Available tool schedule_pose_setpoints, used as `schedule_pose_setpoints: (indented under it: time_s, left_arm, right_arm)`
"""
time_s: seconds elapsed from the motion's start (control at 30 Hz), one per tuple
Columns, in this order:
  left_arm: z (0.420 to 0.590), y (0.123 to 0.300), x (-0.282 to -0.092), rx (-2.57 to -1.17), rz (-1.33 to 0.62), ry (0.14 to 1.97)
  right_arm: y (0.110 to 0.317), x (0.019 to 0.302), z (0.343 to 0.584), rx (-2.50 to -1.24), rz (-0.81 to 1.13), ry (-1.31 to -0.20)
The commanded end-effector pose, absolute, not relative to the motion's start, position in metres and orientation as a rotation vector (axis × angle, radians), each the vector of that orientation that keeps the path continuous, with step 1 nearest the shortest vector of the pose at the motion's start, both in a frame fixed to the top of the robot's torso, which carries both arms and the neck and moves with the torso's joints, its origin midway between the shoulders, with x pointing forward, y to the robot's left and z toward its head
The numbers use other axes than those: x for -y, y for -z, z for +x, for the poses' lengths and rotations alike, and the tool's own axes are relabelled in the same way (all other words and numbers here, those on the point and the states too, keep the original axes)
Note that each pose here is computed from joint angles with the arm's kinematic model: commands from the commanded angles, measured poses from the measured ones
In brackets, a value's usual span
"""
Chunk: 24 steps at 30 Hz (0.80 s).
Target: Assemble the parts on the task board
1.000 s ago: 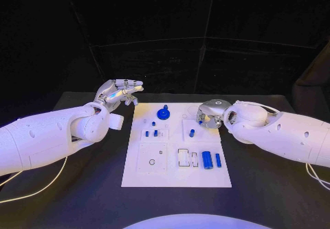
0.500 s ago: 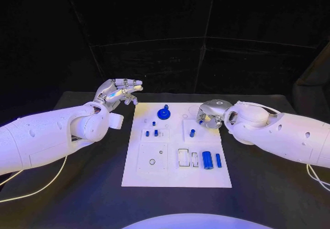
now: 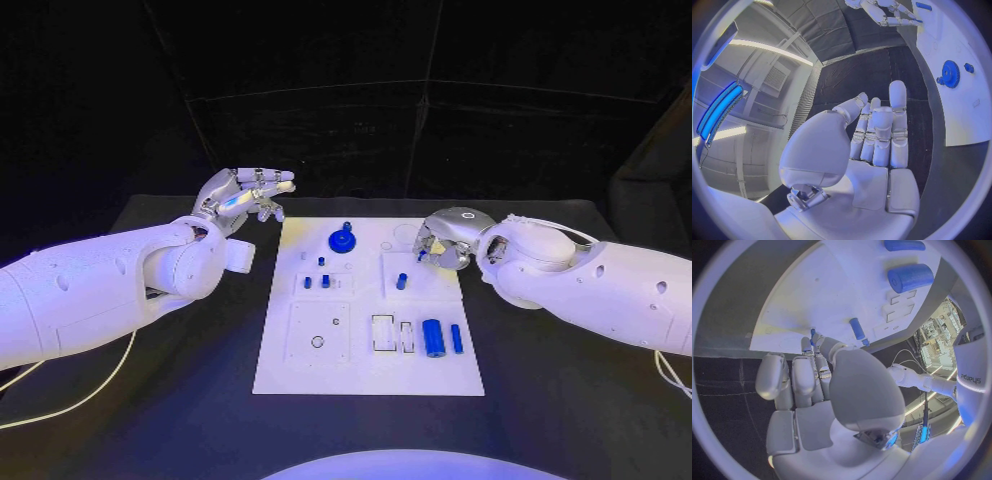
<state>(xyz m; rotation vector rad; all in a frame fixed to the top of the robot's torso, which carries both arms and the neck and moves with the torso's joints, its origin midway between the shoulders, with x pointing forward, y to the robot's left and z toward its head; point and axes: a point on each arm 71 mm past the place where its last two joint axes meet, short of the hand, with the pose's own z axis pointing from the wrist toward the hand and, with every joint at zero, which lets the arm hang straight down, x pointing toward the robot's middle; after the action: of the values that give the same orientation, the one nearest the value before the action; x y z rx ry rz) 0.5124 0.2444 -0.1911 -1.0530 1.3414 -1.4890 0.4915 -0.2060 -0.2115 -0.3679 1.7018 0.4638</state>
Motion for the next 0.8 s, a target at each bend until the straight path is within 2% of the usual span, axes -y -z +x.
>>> schedule_pose_setpoints:
  time_s: [0.03, 0.23, 0.57, 0.8]
  left_arm:
    - [0.513, 0.19, -0.245, -1.337, -1.057, 1.487]
    - [0.513, 0.19, -0.245, -1.337, -1.057, 1.486]
    - [0.513, 0.19, -0.241, -1.344, -1.056, 1.497]
    - [0.512, 0.19, -0.236, -1.35, -1.053, 1.507]
  right_arm:
    - [0.202, 0.207, 0.487, -1.629, -0.311, -0.521]
    - [0.192, 0.201, 0.472, -1.598, -0.296, -0.593]
    - [0.176, 0.15, 0.439, -1.541, -0.331, -0.819]
    - [0.178, 0.116, 0.431, -1.58, -0.395, -0.88]
